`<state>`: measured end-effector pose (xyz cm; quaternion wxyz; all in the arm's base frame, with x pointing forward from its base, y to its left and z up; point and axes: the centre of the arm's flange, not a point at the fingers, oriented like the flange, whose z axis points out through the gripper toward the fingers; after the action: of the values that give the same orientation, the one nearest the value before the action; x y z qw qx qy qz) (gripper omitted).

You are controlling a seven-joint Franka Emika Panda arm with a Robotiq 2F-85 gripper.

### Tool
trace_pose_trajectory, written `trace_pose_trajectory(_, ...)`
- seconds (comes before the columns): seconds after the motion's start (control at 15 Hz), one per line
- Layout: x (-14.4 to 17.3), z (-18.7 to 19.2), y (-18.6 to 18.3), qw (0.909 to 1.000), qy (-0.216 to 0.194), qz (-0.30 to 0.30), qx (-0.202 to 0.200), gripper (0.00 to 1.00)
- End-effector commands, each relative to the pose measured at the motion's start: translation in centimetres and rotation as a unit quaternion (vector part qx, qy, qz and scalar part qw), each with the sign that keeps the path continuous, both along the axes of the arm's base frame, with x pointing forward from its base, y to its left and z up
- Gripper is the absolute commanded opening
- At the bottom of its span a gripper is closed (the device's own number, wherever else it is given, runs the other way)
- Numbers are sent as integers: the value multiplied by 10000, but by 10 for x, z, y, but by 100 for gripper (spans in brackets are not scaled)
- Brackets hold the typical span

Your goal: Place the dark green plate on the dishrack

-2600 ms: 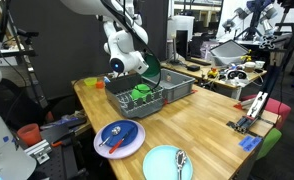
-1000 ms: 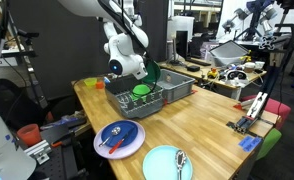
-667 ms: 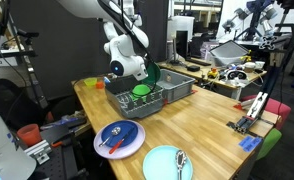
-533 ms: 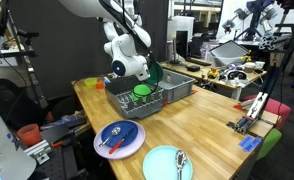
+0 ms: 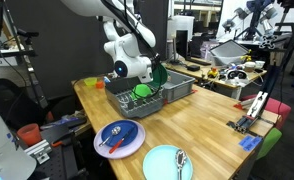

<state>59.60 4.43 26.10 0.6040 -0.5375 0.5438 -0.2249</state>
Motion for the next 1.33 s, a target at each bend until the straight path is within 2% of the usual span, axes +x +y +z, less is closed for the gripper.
trace_pose_trajectory(0.0, -21, -6, 34, 9994, 290, -38, 163, 1)
trace_pose_trajectory(0.53, -39, -3, 44, 9955, 701, -42, 630, 1)
trace_pose_trajectory(0.87, -62, -2, 53, 9917, 920, -56, 895, 1)
trace_pose_trajectory(1.27, -94, 13, 54, 9900, 940, -102, 1043, 1)
